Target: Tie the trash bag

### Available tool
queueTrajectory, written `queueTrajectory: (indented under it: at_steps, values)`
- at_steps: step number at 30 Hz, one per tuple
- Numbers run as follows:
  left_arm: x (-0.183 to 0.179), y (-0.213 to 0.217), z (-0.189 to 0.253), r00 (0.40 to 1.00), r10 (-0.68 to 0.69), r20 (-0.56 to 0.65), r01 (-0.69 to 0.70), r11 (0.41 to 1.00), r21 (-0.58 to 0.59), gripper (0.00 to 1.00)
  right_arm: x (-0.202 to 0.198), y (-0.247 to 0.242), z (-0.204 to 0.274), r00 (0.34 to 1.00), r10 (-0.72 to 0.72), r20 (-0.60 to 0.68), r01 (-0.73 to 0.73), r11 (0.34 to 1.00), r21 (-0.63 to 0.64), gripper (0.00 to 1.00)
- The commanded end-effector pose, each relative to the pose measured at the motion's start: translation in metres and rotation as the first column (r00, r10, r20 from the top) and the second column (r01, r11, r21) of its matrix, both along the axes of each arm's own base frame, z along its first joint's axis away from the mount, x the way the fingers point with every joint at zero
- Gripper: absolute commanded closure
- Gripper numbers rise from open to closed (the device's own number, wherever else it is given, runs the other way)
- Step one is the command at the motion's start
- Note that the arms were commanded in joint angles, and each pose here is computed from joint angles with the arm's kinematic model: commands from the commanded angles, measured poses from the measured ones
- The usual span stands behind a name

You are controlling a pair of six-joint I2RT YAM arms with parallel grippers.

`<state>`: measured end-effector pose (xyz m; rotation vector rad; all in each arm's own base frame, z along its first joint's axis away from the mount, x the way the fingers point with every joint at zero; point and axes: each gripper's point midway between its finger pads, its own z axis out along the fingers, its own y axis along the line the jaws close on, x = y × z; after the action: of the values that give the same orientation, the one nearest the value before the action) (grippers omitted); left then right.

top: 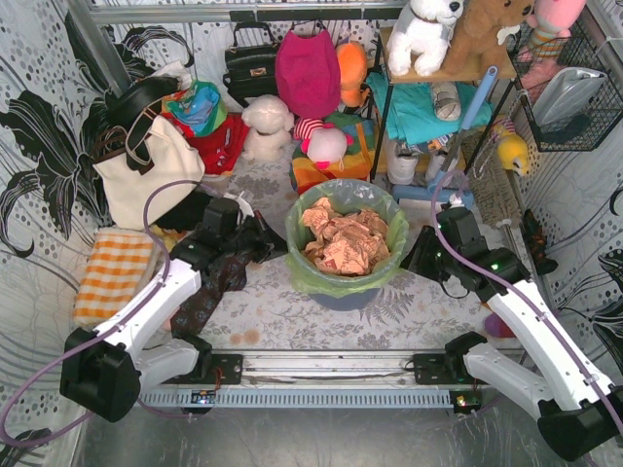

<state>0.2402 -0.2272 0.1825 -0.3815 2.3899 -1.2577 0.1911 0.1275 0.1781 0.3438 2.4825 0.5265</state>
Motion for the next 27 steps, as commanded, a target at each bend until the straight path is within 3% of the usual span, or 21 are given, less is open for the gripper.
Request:
queueTrajectory:
  at_steps: [1,7,10,15,19,27]
  values:
    - [0.009,-0.002,0.014,0.999,0.001,0.054,-0.001,1.0,-0.011,1.0,0.0,-0.01,-0.01,1.0,-0.023,0.012,0.023,0.999,-0.039,0.64]
    - [0.009,-0.002,0.008,0.999,-0.003,0.034,0.003,1.0,-0.003,1.0,-0.008,-0.032,0.004,0.998,-0.057,0.032,0.061,0.991,-0.123,0.7]
    - [0.01,-0.003,0.009,0.999,-0.005,0.034,0.005,1.0,0.001,1.0,-0.01,-0.031,0.021,0.997,-0.049,0.065,0.055,0.994,-0.098,0.69]
    - [0.012,-0.003,0.01,0.999,-0.007,0.034,0.007,1.0,0.007,1.0,-0.001,-0.007,0.033,0.994,-0.02,0.103,0.017,0.999,0.028,0.6]
    - [0.013,-0.003,0.011,0.999,-0.008,0.035,0.008,1.0,0.01,1.0,0.01,0.002,0.024,0.994,-0.014,0.104,0.009,0.999,0.049,0.51]
    - [0.014,-0.003,0.014,0.999,-0.008,0.038,0.008,1.0,0.014,1.0,0.033,0.009,0.013,0.993,-0.019,0.121,0.008,0.996,0.088,0.48]
